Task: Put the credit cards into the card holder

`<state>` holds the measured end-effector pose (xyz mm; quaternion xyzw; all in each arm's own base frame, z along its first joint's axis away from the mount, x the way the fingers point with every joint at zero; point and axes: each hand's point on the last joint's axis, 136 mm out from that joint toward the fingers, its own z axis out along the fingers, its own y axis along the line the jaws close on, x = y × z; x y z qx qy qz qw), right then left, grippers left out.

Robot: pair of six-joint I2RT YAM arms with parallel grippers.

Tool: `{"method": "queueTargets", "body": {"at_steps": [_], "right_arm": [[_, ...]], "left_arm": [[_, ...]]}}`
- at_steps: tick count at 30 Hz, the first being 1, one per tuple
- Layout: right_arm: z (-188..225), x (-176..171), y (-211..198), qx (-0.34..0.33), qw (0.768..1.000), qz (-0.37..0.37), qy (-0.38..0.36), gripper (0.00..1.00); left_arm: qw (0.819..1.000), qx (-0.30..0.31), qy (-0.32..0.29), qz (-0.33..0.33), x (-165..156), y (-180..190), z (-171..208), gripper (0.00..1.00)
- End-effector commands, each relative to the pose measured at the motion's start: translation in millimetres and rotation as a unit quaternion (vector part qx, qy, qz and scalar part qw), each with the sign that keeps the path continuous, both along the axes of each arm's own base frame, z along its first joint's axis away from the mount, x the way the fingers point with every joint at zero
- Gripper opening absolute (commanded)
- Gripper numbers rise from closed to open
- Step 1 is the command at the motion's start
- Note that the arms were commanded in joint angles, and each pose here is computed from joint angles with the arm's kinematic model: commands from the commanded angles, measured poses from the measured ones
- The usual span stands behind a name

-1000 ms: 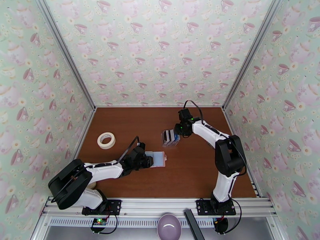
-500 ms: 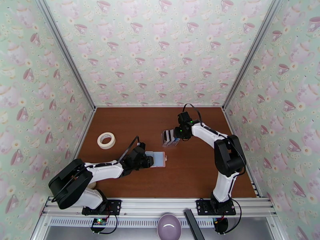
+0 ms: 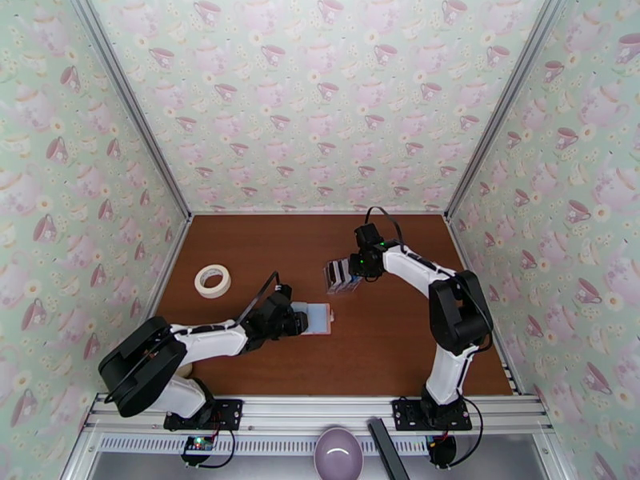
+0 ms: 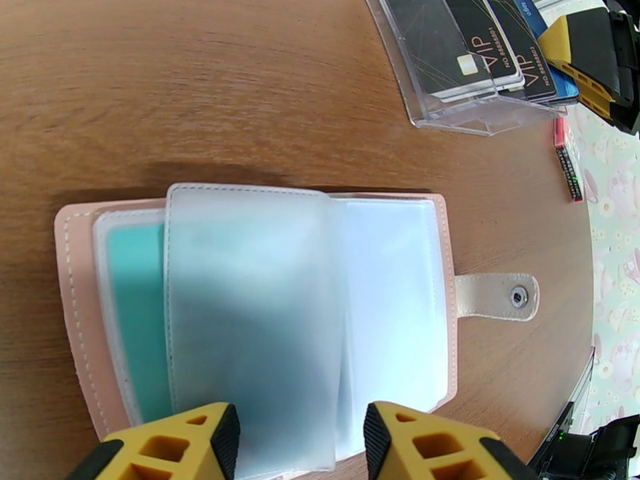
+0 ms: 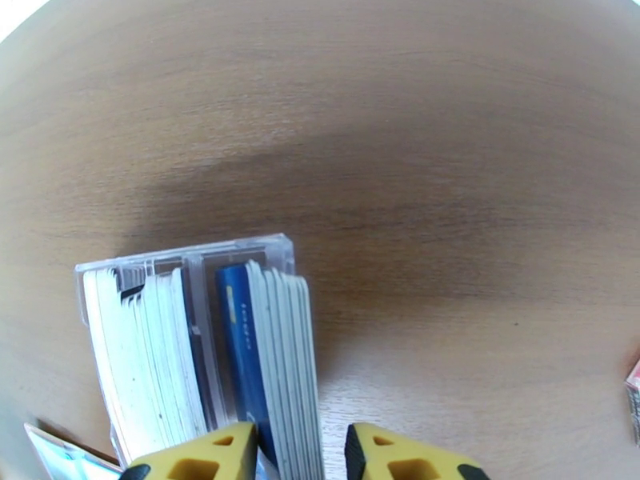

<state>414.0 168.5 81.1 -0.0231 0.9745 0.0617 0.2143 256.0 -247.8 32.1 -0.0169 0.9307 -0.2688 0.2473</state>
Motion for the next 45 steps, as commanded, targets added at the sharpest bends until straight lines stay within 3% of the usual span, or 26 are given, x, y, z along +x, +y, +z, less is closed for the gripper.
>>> {"method": "queueTargets", "body": {"at_steps": [1,13,35,45], "right_arm": [[20.7,3.5,-7.7,-0.029,0.999,-0.002,-0.022,0.35],[30.4,4.7,-5.3,-0.040,0.999,0.003,-0.033,0.34],[42.5,2.2,-0.6,-0.046,0.998,0.009,-0.043,0.20],[42.0,1.6,1.8,-0.048,0.998,0.013,-0.042,0.20]], "left_arm": [[0.998,0.031,0.049,-0.004,-17.5,8.7,-23.8,0.48],[0.998,0.031,0.051,-0.006,-17.3,6.7,-25.0,0.48],[0.998,0.029,0.056,-0.011,-18.1,2.1,-28.0,0.49],[0.998,0.029,0.056,-0.012,-18.4,1.5,-27.9,0.51]]}}
